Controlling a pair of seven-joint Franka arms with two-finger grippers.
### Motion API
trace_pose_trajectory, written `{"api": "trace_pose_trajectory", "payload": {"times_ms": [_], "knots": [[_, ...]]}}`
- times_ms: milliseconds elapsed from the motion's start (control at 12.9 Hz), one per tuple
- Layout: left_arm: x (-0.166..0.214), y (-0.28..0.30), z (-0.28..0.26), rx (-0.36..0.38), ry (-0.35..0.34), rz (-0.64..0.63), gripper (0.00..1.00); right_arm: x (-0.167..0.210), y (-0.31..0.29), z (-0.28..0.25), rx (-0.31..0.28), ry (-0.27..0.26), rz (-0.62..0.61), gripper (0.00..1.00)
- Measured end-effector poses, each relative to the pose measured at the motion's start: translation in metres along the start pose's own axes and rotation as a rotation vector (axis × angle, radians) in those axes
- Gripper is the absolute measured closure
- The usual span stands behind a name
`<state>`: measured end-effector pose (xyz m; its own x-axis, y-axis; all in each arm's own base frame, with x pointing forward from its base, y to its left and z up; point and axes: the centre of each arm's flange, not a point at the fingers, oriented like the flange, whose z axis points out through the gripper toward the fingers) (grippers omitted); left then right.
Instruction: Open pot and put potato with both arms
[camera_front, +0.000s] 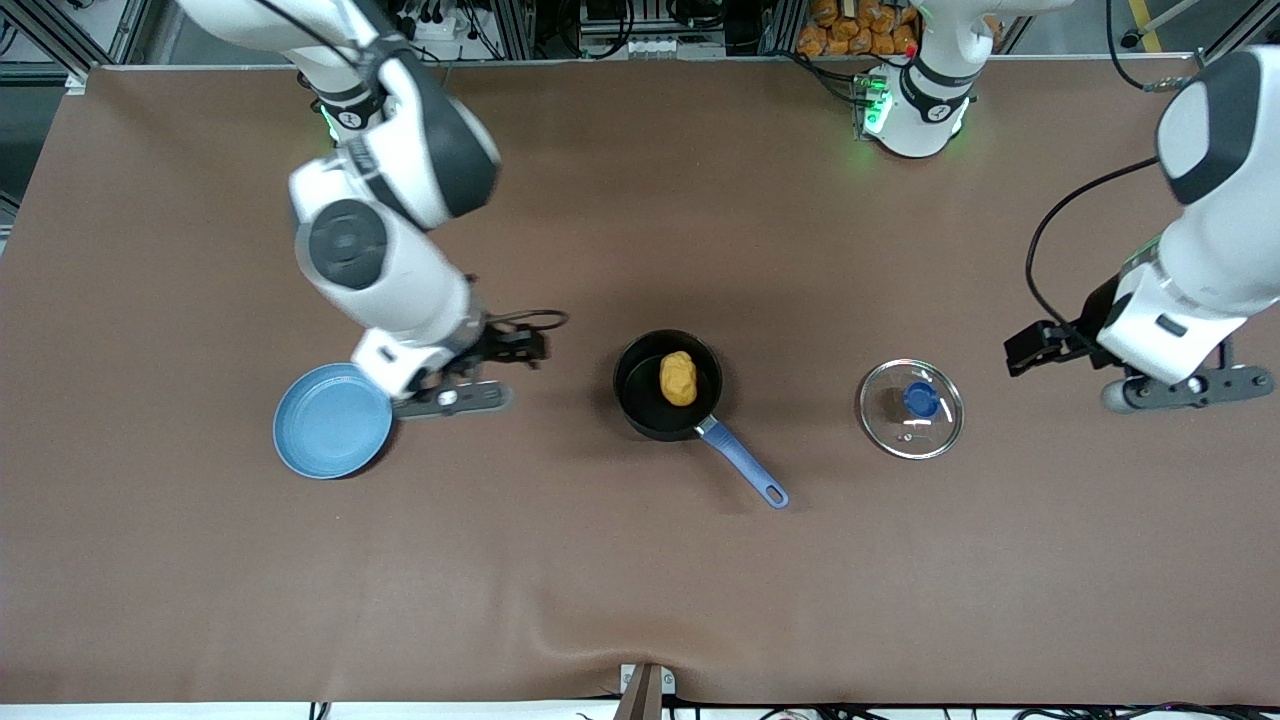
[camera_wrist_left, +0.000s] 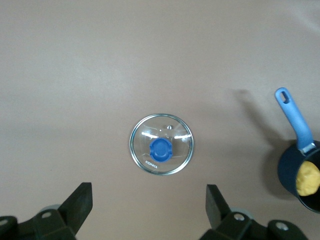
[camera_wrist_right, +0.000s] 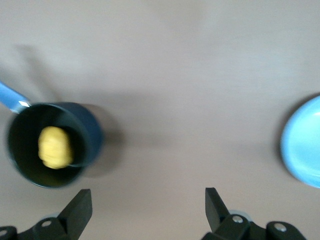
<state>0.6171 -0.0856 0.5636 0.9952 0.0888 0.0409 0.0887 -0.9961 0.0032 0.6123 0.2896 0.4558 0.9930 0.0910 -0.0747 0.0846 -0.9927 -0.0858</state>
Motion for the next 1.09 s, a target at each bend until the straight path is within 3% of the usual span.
{"api": "trace_pose_trajectory", "payload": {"times_ms": [389, 856, 1089], "knots": [[-0.025, -0.002, -0.047, 0.001, 0.021, 0.002, 0.0, -0.009, 0.116, -0.064, -0.013, -0.059, 0.067, 0.0], [-0.039, -0.005, -0.064, 0.007, 0.006, 0.001, 0.0, -0.045, 0.211, -0.136, -0.032, -0.026, 0.075, 0.0], [-0.046, -0.007, -0.064, 0.017, -0.034, 0.001, 0.0, -0.073, 0.266, -0.152, -0.033, -0.031, 0.098, 0.0]]}}
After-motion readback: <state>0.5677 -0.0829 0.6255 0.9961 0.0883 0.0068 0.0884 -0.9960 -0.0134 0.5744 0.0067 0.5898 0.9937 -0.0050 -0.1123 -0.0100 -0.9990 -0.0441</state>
